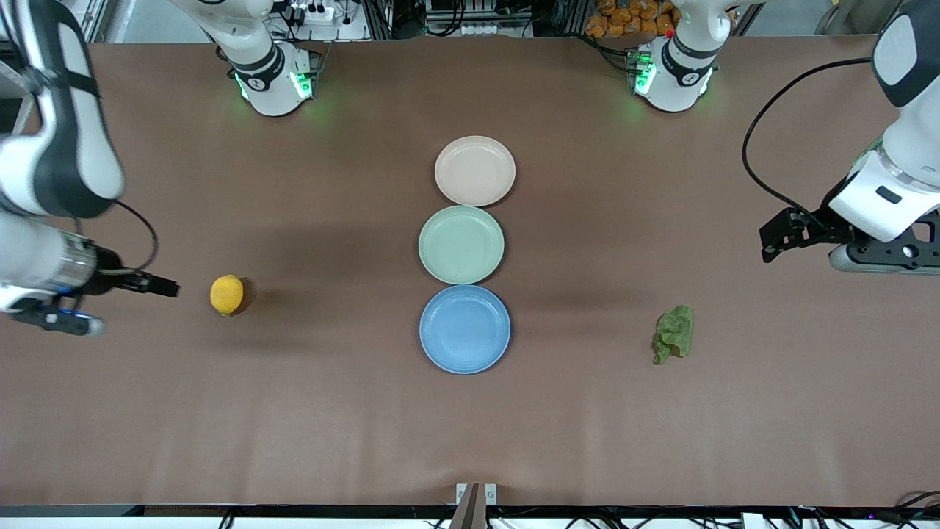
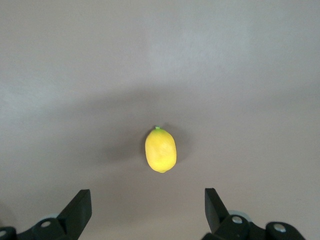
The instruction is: Pick lemon and lettuce from blue and beige plates
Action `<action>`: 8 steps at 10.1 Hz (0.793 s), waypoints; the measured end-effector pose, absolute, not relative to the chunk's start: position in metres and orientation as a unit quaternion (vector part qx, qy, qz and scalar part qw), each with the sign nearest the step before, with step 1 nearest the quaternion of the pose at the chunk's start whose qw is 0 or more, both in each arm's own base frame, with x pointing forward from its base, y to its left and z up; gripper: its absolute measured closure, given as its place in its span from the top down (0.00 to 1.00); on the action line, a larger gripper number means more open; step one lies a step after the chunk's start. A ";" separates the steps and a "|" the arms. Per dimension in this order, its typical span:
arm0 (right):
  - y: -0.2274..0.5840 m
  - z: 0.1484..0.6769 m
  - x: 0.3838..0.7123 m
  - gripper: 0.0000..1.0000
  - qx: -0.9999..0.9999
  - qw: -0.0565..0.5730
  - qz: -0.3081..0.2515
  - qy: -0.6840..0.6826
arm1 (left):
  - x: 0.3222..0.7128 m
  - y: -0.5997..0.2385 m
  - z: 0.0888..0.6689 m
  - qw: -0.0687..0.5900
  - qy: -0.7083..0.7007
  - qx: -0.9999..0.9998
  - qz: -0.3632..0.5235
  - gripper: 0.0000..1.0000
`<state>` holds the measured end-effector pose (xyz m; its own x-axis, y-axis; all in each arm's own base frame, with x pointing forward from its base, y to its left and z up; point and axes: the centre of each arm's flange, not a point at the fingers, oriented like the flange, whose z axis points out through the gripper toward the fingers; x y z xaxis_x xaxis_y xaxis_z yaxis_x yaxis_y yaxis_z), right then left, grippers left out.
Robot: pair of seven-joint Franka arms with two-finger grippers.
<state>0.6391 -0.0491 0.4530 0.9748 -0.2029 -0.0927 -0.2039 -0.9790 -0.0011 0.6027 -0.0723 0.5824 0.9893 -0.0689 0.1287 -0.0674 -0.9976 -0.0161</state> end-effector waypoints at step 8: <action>-0.013 0.602 0.604 1.00 -0.998 -0.028 0.023 0.042 | 0.571 -0.038 0.613 -0.005 0.023 -0.999 -0.031 1.00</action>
<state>0.6037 -0.0133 0.6020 0.9954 -0.0852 -0.0439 -0.0826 -0.9949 0.0580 0.5714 -0.0379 0.6134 0.9970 -0.0466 0.0615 -0.0472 -0.9988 0.0088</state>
